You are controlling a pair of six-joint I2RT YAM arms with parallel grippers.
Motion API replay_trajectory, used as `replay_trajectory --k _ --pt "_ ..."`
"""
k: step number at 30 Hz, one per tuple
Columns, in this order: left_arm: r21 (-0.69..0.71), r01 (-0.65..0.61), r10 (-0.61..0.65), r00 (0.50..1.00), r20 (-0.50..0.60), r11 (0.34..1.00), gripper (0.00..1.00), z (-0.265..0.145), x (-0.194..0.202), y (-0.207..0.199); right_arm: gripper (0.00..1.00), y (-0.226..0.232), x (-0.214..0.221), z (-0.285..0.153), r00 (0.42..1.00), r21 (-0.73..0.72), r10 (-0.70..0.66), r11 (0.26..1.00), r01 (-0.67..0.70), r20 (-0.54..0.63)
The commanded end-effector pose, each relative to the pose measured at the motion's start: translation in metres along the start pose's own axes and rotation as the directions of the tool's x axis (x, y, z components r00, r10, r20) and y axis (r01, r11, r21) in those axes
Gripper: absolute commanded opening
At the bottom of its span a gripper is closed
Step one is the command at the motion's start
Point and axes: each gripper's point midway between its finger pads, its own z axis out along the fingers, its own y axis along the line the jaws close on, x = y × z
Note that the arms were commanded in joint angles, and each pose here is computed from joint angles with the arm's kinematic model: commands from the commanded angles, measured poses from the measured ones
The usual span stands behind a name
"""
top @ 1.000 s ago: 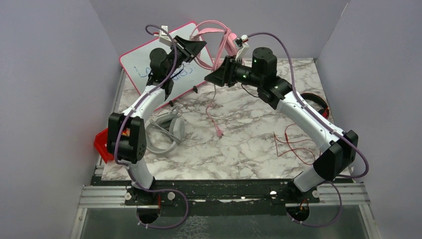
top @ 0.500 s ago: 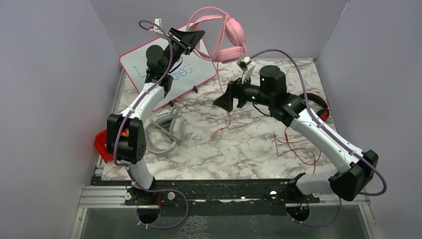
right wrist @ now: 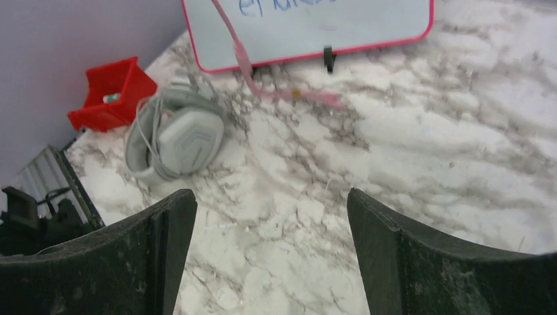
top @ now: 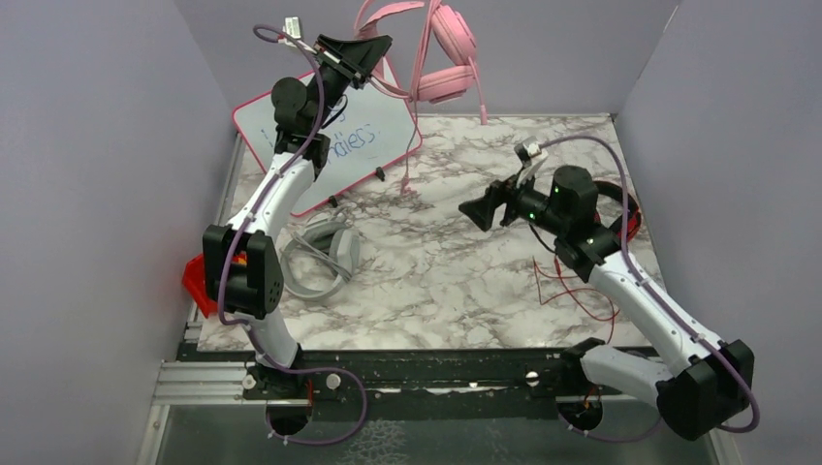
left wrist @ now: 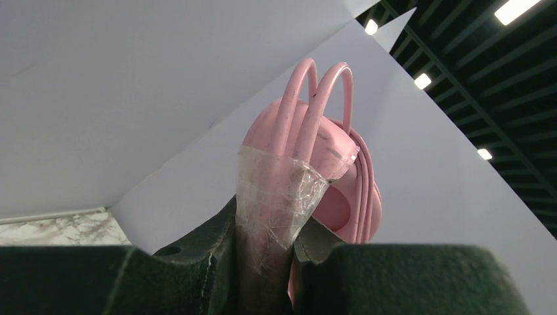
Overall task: Wrap the headphones
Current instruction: Wrap the headphones cable around the headphones.
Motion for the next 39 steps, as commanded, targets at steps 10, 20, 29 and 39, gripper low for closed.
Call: replay_trajectory --k 10,20,29,39 --pt "0.278 0.046 -0.055 0.998 0.024 0.959 0.0 -0.005 -0.027 -0.133 0.85 0.028 0.064 0.067 0.986 -0.471 -0.043 0.875 0.115 0.162" --pt "0.295 0.068 -0.072 0.997 0.0 0.953 0.0 -0.013 -0.024 -0.149 0.84 0.061 0.074 0.108 0.984 -0.64 0.023 0.762 0.098 0.178" --pt "0.325 0.057 -0.061 0.998 0.003 0.944 0.0 -0.021 -0.025 -0.171 0.17 0.067 0.083 0.131 0.965 -0.695 0.225 0.715 -0.071 0.133" --pt "0.334 0.118 -0.1 0.993 -0.071 0.935 0.0 -0.036 -0.013 -0.185 0.0 -0.021 0.069 0.18 0.959 -0.412 0.271 0.886 -0.214 0.085"
